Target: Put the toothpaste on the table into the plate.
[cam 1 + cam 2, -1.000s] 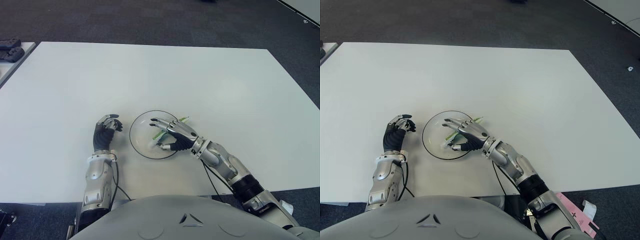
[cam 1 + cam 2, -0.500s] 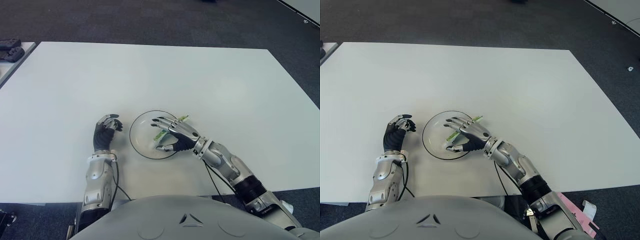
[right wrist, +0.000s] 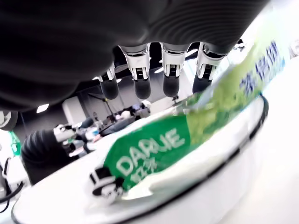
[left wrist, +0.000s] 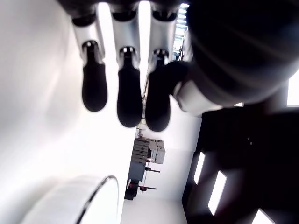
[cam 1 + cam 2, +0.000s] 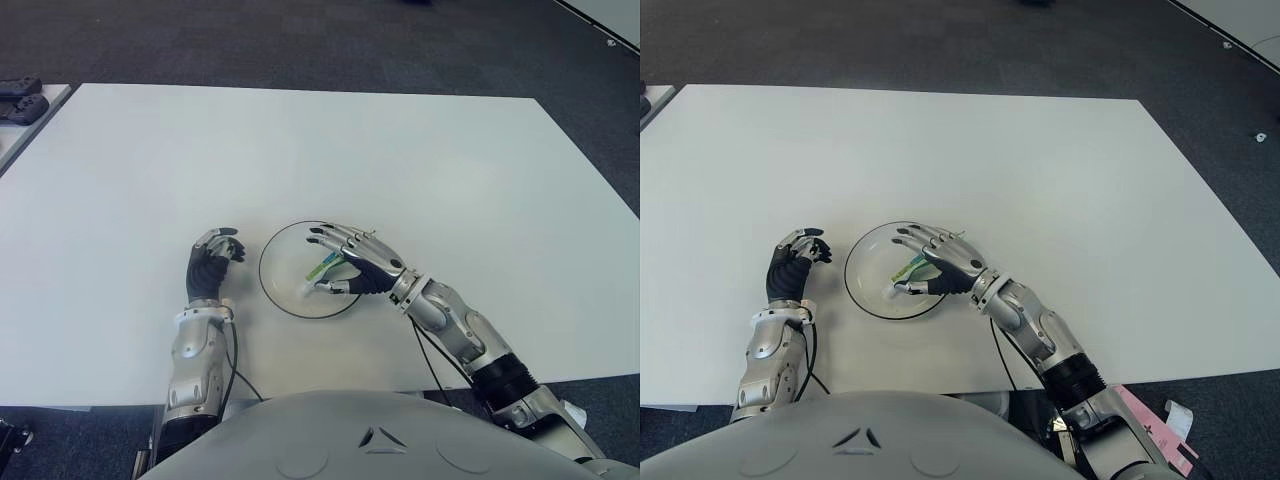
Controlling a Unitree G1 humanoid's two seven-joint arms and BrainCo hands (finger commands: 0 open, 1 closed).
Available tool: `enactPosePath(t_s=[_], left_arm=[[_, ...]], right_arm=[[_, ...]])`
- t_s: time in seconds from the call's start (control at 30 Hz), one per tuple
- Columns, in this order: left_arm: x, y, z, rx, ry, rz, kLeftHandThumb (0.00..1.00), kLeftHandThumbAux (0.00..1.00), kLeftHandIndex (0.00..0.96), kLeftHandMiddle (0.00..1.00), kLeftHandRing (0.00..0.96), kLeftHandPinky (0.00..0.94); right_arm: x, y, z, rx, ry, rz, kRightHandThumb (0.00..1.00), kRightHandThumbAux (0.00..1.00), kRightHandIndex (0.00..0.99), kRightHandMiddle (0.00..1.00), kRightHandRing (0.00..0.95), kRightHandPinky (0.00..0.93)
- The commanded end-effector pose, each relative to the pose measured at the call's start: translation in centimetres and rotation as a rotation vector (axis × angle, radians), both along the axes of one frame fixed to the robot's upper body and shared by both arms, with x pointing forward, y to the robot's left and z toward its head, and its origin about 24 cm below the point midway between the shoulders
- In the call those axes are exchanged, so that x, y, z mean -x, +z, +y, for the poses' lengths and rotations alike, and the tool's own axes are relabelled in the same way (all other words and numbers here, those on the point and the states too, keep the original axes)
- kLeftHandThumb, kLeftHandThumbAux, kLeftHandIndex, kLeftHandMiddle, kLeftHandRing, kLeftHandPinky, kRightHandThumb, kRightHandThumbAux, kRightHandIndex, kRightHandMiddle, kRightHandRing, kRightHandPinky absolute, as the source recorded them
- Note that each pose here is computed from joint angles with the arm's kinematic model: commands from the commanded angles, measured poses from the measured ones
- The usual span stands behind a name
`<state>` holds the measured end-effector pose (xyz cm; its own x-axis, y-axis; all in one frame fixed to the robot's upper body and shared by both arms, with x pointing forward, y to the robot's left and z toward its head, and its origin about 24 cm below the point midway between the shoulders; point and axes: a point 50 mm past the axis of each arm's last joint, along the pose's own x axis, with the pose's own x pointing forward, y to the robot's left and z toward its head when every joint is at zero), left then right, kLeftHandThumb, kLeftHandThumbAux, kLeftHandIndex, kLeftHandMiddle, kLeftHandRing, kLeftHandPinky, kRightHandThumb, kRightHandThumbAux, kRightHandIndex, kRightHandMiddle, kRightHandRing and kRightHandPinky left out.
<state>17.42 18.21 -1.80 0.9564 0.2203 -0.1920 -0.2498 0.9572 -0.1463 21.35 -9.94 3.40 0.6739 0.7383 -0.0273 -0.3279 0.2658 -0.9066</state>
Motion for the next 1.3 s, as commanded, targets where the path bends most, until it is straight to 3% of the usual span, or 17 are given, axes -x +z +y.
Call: enactPosePath(t_s=[0.03, 0.13, 0.27, 0.47, 0.57, 0.6, 0.73, 0.77, 0.83, 0.93, 1.1, 1.3], left_arm=[[0.5, -1.1, -0.1, 0.008, -0.016, 0.063, 0.704, 0.720, 0.434, 0.612, 0.596, 0.579], [0.5, -1.1, -0.1, 0.010, -0.014, 0.068, 0.704, 0.721, 0.434, 0.612, 0.597, 0.581], [0.5, -1.1, -0.1, 0.008, -0.014, 0.068, 0.705, 0.721, 0.434, 0.614, 0.600, 0.581], [0.4, -1.1, 0.0, 0.006, -0.017, 0.065, 0.704, 0.720, 0.434, 0.614, 0.599, 0.583], [0.4, -1.2, 0.0, 0.011, -0.016, 0.065, 0.704, 0.721, 0.434, 0.613, 0.597, 0.586], [0.3, -1.2, 0.0, 0.015, -0.015, 0.065, 0.704, 0.721, 0.434, 0.613, 0.597, 0.586], [0.3, -1.3, 0.1, 0.019, -0.018, 0.063, 0.705, 0.721, 0.434, 0.613, 0.599, 0.590], [0.2, -1.3, 0.1, 0.018, -0.021, 0.062, 0.705, 0.721, 0.434, 0.613, 0.600, 0.591], [0.2, -1.3, 0.1, 0.019, -0.023, 0.061, 0.705, 0.721, 0.434, 0.614, 0.601, 0.591], [0.2, -1.3, 0.1, 0.022, -0.020, 0.065, 0.705, 0.721, 0.434, 0.617, 0.605, 0.595], [0.1, -1.3, 0.2, 0.027, -0.016, 0.064, 0.705, 0.721, 0.434, 0.616, 0.604, 0.592], [0.0, -1.4, 0.3, 0.025, -0.025, 0.061, 0.705, 0.721, 0.434, 0.616, 0.604, 0.594]], right_arm=[[0.2, -0.1, -0.6, -0.001, -0.055, -0.014, 0.221, 0.246, 0.000, 0.000, 0.000, 0.000], [0.3, 0.0, -0.7, -0.086, -0.100, 0.011, 0.194, 0.298, 0.000, 0.000, 0.000, 0.000], [0.6, 0.1, -1.4, -0.350, -0.236, 0.153, 0.160, 0.383, 0.000, 0.000, 0.000, 0.006], [0.6, 0.4, -1.7, -0.632, -0.354, 0.226, 0.120, 0.504, 0.000, 0.000, 0.000, 0.097], [0.7, 0.6, -1.8, -0.741, -0.380, 0.236, 0.158, 0.601, 0.000, 0.008, 0.006, 0.127], [0.6, 0.6, -1.6, -0.846, -0.405, 0.267, 0.171, 0.614, 0.004, 0.014, 0.010, 0.130], [0.4, 0.1, -1.6, -1.096, -0.508, 0.351, 0.326, 0.695, 0.137, 0.118, 0.094, 0.188], [0.4, -0.1, -1.7, -1.132, -0.537, 0.368, 0.458, 0.705, 0.238, 0.152, 0.122, 0.208], [0.4, -0.5, -1.9, -1.182, -0.577, 0.395, 0.573, 0.714, 0.325, 0.182, 0.147, 0.227], [0.8, -1.4, -2.6, -1.231, -0.643, 0.427, 0.653, 0.719, 0.385, 0.216, 0.178, 0.242], [2.3, -2.4, -3.4, -1.208, -0.800, 0.432, 0.681, 0.726, 0.407, 0.247, 0.218, 0.285], [1.7, -2.3, -3.1, -1.173, -0.892, 0.390, 0.684, 0.732, 0.412, 0.316, 0.323, 0.405]])
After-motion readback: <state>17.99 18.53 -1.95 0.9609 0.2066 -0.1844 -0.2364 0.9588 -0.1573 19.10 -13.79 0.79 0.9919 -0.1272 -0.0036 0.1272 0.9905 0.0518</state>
